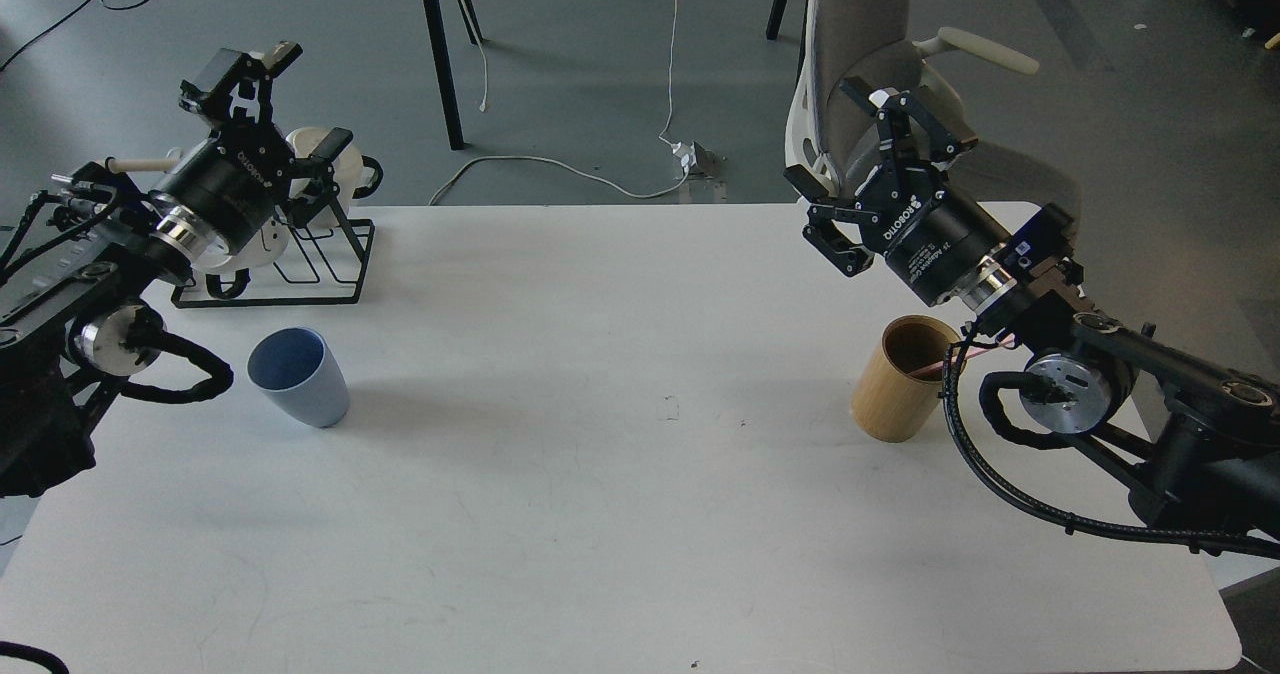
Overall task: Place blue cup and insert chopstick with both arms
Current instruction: 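Raise the left gripper away from the dish rack and swing it outward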
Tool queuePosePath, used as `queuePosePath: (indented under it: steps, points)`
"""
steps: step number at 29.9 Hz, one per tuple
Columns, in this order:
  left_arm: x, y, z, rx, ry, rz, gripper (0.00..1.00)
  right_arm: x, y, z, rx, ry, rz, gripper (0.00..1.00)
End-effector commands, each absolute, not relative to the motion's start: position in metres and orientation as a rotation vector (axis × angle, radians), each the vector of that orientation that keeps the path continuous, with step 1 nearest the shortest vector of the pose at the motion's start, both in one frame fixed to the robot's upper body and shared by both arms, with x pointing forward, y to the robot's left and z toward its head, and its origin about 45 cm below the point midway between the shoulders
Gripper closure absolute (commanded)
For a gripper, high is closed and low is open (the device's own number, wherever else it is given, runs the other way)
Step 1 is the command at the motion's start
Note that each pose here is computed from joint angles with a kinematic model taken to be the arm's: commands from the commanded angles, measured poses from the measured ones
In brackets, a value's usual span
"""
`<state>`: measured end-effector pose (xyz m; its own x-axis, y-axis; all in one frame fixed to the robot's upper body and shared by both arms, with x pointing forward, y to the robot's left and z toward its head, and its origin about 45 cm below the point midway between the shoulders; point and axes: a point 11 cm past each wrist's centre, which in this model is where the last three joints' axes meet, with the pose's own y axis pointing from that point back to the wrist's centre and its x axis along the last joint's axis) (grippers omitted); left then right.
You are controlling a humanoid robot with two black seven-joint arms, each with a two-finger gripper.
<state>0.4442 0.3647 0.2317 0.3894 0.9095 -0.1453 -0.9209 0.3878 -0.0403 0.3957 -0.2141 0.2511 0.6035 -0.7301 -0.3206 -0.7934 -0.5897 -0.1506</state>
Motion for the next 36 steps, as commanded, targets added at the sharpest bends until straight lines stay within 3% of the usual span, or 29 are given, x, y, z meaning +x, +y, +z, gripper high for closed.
queuePosePath:
  steps: [1, 7, 11, 14, 21, 25, 30, 36]
  points:
    - [0.447, 0.364, 0.238, -0.163, 0.111, 1.177, 0.00, 0.396, -0.215, 0.251, -2.554, 1.250, 0.324, 0.07]
    - [0.460, 0.368, 0.271, -0.251, 0.074, 1.191, 0.00, 0.396, -0.219, 0.251, -2.555, 1.259, 0.319, 0.07]
    - [0.473, 0.334, 0.303, -0.317, 0.042, 1.104, 0.00, 0.396, -0.220, 0.251, -2.557, 1.261, 0.315, 0.07]
    - [0.459, 0.299, 0.330, -0.339, 0.010, 0.952, 0.00, 0.396, -0.220, 0.257, -2.535, 1.248, 0.315, 0.07]
    - [0.402, 0.312, 0.408, -0.060, -0.353, 0.739, 0.00, 0.393, -0.220, 0.257, -2.526, 1.240, 0.320, 0.06]
    - [0.379, 0.359, 0.396, 0.346, -0.533, 0.702, 0.00, 0.391, -0.222, 0.250, -2.540, 1.252, 0.326, 0.06]
    - [0.355, 0.419, 0.331, 0.967, -0.690, 0.474, 0.00, 0.387, -0.232, 0.241, -2.544, 1.289, 0.340, 0.06]
    - [0.331, 0.469, 0.263, 1.311, -0.622, 0.257, 0.00, 0.385, -0.237, 0.234, -2.543, 1.312, 0.353, 0.06]
